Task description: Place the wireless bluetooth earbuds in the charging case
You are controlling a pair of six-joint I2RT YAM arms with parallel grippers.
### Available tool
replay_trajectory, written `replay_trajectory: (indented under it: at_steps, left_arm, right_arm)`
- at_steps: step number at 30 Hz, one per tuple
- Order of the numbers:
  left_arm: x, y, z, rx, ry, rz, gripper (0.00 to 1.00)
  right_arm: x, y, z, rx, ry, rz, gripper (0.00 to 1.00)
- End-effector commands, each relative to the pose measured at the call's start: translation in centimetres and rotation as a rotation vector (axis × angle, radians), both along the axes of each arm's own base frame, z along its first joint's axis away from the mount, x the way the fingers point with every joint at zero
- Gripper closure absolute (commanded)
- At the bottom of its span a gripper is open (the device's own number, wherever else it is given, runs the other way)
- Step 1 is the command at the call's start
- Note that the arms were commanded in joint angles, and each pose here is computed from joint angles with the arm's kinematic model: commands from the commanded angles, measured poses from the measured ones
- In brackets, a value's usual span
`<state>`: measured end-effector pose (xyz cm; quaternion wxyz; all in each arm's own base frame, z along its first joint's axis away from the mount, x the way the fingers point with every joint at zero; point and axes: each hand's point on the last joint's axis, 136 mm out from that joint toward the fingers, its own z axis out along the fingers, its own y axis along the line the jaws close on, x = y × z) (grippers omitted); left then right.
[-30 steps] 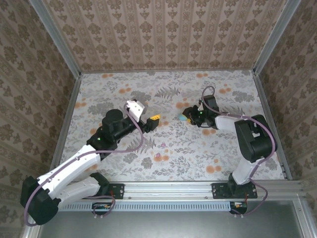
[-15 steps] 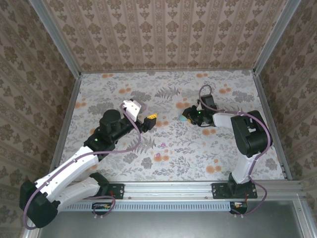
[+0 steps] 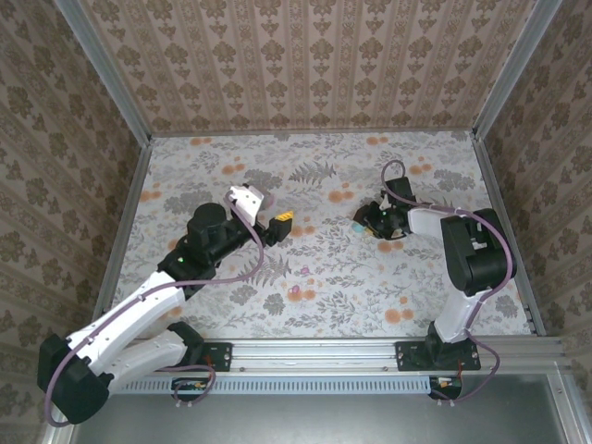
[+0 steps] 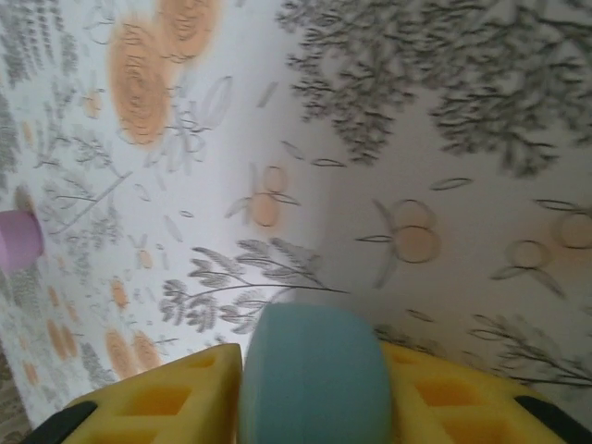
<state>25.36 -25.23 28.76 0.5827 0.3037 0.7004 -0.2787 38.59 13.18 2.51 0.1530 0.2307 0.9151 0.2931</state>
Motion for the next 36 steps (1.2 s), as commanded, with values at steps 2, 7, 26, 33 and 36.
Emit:
replay_trajectory:
  at_steps: [2,7,26,33,36]
  left_arm:
    - [0.2,-0.2,1.3,-0.032,0.004,-0.007,0.2]
    - [0.3,-0.2,1.0,-0.029,0.016,-0.002,0.2]
    - [1.6,-0.1,0.0,-0.026,0.076,0.034,0.2]
    - [1.5,0.4,0.1,-0.024,0.078,0.048,0.19]
    - [1.5,0.6,0.1,-0.024,0.08,0.053,0.19]
  right_arm:
    - [-1.0,-1.1,0.7,-0.076,0.021,0.032,0.55]
    - [-1.0,-1.8,2.0,-0.119,0.015,0.036,0.49]
    - [-3.2,-0.5,2.6,-0.07,0.054,0.049,0.44]
    - [-3.0,1.1,1.5,-0.039,0.081,0.075,0.44]
    - [-2.8,1.7,1.5,-0.039,0.086,0.087,0.44]
